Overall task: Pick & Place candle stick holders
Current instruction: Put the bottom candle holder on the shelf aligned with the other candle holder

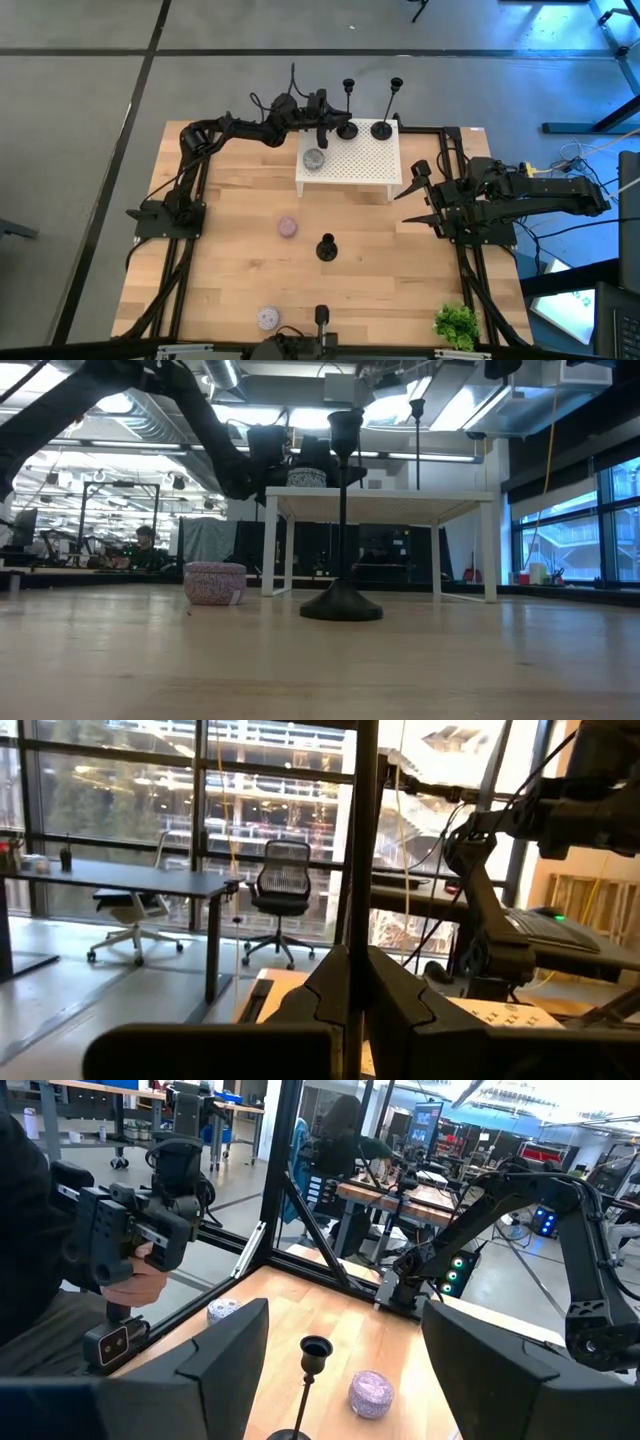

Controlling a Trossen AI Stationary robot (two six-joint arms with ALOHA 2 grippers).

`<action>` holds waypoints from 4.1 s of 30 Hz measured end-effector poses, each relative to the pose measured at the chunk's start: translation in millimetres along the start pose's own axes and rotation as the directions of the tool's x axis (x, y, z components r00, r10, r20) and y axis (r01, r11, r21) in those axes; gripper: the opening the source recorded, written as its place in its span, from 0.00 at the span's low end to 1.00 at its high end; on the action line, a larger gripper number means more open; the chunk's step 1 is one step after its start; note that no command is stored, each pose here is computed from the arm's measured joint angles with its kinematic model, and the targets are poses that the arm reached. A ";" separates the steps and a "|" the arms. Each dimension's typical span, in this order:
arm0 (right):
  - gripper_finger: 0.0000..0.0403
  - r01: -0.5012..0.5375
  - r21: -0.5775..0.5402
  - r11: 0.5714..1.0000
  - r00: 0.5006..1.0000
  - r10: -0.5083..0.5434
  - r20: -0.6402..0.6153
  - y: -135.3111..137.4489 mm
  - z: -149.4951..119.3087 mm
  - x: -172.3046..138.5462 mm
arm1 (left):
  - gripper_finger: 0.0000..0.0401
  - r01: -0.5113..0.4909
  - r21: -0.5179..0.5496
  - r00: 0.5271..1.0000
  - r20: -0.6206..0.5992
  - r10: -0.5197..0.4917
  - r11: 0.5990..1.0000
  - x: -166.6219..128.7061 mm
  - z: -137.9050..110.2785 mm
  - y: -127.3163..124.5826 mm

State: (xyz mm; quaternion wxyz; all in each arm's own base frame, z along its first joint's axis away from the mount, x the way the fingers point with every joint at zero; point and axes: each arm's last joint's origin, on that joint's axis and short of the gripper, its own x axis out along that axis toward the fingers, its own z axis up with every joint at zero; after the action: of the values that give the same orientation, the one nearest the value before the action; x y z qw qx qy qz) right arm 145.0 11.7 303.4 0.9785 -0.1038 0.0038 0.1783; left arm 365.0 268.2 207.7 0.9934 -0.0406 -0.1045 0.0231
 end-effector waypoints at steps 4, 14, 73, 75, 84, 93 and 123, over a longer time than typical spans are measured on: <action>0.67 0.001 -0.005 1.000 1.000 -0.001 0.003 -0.1 0.3 0.0 | 0.02 0.009 0.019 1.000 -0.001 -0.009 1.000 -0.1 0.1 -0.2; 0.67 0.001 -0.008 1.000 1.000 -0.001 0.007 -0.1 0.7 0.0 | 0.02 0.013 0.025 1.000 -0.006 -0.013 1.000 0.0 -0.5 -0.3; 0.67 -0.009 0.024 1.000 1.000 0.010 -0.029 0.4 -3.3 1.2 | 0.18 0.004 -0.018 0.991 -0.135 -0.007 1.000 5.8 -12.5 -1.0; 0.67 -0.009 0.024 1.000 1.000 0.010 -0.029 0.4 -3.3 1.2 | 0.20 0.005 -0.016 0.991 -0.135 -0.007 1.000 5.8 -12.4 -1.0; 0.67 -0.009 0.024 1.000 1.000 0.010 -0.030 0.4 -3.3 1.2 | 0.30 0.007 -0.005 0.992 -0.128 -0.007 1.000 6.1 -9.2 -1.5; 0.67 -0.009 0.024 1.000 1.000 0.010 -0.030 0.3 -3.3 1.2 | 0.34 0.023 0.009 0.996 -0.086 -0.022 1.000 9.7 13.8 -12.1; 0.67 -0.008 0.029 1.000 1.000 0.009 -0.024 0.2 -2.7 1.3 | 0.35 -0.057 0.101 0.982 -0.176 0.074 0.993 3.3 61.6 -30.9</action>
State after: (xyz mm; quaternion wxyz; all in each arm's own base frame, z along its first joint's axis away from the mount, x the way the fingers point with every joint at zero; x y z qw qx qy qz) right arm 146.2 11.8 300.6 0.9790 -0.0916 0.0185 0.1809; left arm 356.5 242.3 271.1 0.9983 0.0014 -0.0118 0.0570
